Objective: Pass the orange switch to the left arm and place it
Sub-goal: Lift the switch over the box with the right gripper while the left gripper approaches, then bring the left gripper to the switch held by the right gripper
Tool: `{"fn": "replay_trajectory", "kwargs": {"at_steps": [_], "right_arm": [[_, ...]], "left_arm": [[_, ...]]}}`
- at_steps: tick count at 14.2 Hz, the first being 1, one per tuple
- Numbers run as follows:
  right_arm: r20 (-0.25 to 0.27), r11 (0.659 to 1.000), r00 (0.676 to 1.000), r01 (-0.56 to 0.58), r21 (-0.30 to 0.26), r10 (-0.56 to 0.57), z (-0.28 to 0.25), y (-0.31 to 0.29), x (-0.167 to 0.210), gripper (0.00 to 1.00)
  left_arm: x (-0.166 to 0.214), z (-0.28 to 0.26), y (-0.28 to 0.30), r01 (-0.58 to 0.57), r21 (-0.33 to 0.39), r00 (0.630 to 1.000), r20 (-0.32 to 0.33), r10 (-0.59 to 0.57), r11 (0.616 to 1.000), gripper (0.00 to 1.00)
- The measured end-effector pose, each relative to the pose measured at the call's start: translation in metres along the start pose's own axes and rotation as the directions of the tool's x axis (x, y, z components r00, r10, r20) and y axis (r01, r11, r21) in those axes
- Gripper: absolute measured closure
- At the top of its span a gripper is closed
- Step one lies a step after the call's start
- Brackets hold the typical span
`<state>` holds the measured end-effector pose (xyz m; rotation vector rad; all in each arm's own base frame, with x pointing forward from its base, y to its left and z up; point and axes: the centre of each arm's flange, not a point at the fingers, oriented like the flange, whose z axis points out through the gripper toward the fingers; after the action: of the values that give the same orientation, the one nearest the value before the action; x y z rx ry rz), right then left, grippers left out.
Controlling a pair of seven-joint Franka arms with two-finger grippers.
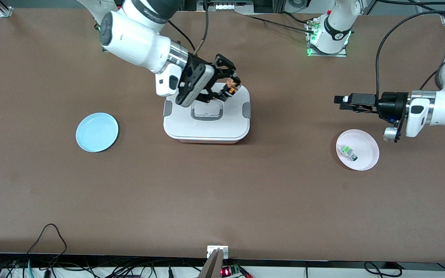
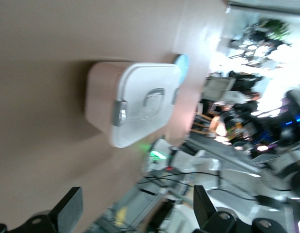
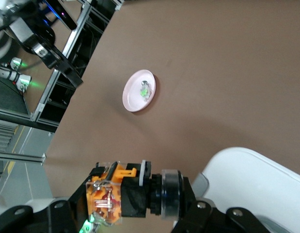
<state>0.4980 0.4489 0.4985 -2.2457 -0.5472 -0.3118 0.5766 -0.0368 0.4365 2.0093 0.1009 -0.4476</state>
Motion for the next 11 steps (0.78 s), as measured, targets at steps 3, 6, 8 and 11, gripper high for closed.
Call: {"fn": "replay_trajectory", "kwargs": {"at_steps": [3,6,8,11], "right_arm": [[-0.096,0.998,0.994,-0.04,0.05,0.045,0.032,-0.036,0.001,0.27],[-0.191,0.993,0.977,-0.077,0.09,0.093,0.055,-0.065,-0.005,0.27],[-0.22,0.99,0.968,-0.101,0.103,0.121,0.066,-0.071,-0.011,0.27],[-0.229,0.988,0.964,-0.111,0.108,0.133,0.066,-0.071,-0.009,0.27]], "left_arm": [[0.002,0.016,-0.008,0.119,-0.17,0.993,0.02,-0.117,0.978,0.0],[0.0,0.04,-0.03,0.21,-0.29,0.978,0.067,-0.199,0.934,0.0],[0.0,0.052,-0.033,0.305,-0.338,0.952,0.112,-0.284,0.89,0.0],[-0.006,0.064,-0.008,0.433,-0.326,0.901,0.177,-0.395,0.84,0.0]]}}
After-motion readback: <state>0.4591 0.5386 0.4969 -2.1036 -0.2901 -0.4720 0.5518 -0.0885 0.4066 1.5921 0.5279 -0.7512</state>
